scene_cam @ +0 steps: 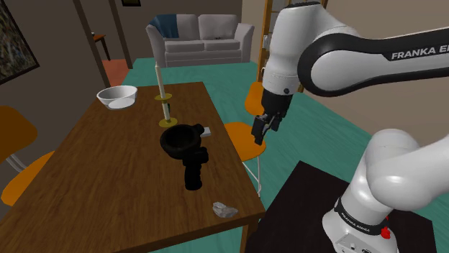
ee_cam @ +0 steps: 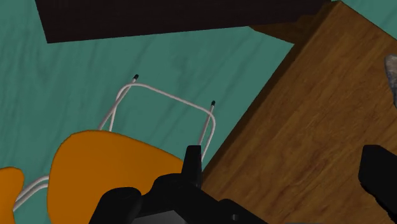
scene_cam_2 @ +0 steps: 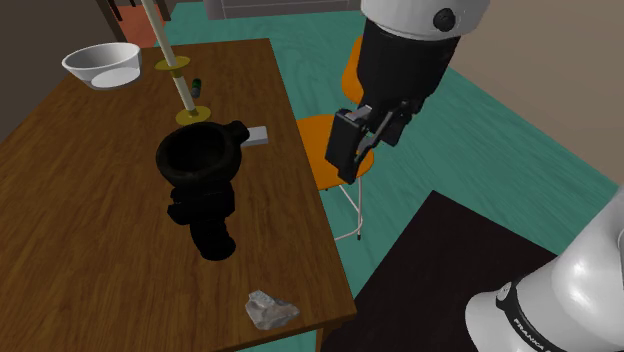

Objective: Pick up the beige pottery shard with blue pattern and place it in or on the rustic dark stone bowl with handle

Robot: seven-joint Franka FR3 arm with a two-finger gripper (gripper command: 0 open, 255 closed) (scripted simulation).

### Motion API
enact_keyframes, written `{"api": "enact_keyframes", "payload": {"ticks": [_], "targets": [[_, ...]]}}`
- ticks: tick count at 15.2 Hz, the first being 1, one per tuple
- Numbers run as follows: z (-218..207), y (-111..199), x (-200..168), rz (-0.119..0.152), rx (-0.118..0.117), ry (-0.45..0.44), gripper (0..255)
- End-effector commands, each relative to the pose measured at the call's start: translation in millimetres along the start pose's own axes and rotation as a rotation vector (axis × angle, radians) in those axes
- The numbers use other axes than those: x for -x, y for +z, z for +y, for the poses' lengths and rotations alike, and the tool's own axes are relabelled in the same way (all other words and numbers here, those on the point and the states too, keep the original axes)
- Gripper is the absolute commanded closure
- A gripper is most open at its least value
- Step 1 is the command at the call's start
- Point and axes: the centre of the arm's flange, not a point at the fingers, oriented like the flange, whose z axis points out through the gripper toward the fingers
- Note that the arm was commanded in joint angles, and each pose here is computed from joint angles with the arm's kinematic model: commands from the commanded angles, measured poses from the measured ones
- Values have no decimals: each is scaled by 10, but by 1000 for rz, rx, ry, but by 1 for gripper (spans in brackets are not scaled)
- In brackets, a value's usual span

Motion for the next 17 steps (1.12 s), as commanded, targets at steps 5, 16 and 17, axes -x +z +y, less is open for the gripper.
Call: {"api": "enact_keyframes", "payload": {"ticks": [5,16,17], "targets": [[-664,396,63,23,-15,59,0],[-1849,1060,94,62,-39,157,0],[-1851,1113,90,62,-39,157,0]]}}
